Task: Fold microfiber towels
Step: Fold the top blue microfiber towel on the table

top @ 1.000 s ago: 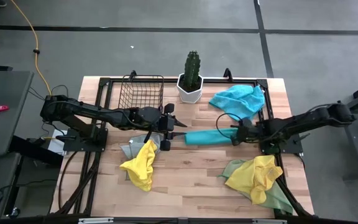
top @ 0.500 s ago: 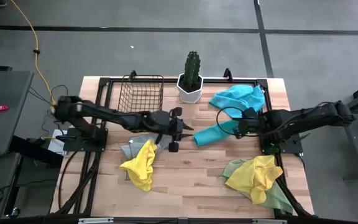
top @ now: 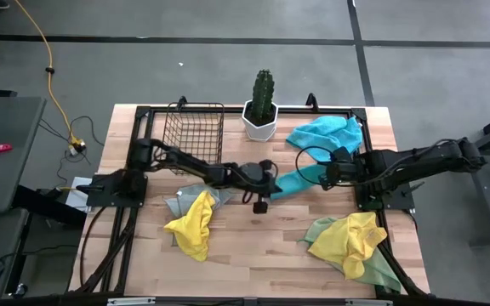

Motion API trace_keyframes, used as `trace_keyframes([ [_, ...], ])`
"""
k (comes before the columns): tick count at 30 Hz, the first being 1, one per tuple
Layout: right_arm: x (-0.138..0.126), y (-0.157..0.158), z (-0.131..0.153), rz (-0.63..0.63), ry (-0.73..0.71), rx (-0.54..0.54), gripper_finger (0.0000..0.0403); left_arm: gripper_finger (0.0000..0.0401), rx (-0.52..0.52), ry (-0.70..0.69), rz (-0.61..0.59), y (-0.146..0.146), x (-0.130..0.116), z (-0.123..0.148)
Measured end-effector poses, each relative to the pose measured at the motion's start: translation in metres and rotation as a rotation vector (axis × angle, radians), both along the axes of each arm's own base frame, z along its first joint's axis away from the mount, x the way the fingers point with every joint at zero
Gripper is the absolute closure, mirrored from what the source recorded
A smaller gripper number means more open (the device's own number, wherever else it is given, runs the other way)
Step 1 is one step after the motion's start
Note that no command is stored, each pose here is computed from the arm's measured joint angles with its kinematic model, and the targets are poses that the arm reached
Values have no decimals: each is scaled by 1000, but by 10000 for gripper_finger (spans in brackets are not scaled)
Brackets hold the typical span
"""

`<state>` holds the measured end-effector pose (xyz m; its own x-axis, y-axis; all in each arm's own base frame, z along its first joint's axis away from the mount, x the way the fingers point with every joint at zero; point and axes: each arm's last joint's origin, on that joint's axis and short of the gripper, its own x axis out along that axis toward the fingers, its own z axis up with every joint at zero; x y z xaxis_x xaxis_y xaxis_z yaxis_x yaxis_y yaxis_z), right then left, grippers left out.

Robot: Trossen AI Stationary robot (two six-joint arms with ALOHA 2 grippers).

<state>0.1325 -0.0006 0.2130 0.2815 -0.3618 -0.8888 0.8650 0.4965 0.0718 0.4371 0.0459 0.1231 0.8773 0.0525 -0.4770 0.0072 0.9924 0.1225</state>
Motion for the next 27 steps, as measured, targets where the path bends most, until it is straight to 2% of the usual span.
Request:
trace_keyframes([
  [9,4,1,1,25,-41,28,402,401,-23,109,20,-7,-3,-23],
  [20,21,5,8,114,-205,85,402,401,-42,145,29,-7,-5,-26],
  [27,28,5,12,148,-278,78,402,401,-59,159,27,-8,-5,-29],
])
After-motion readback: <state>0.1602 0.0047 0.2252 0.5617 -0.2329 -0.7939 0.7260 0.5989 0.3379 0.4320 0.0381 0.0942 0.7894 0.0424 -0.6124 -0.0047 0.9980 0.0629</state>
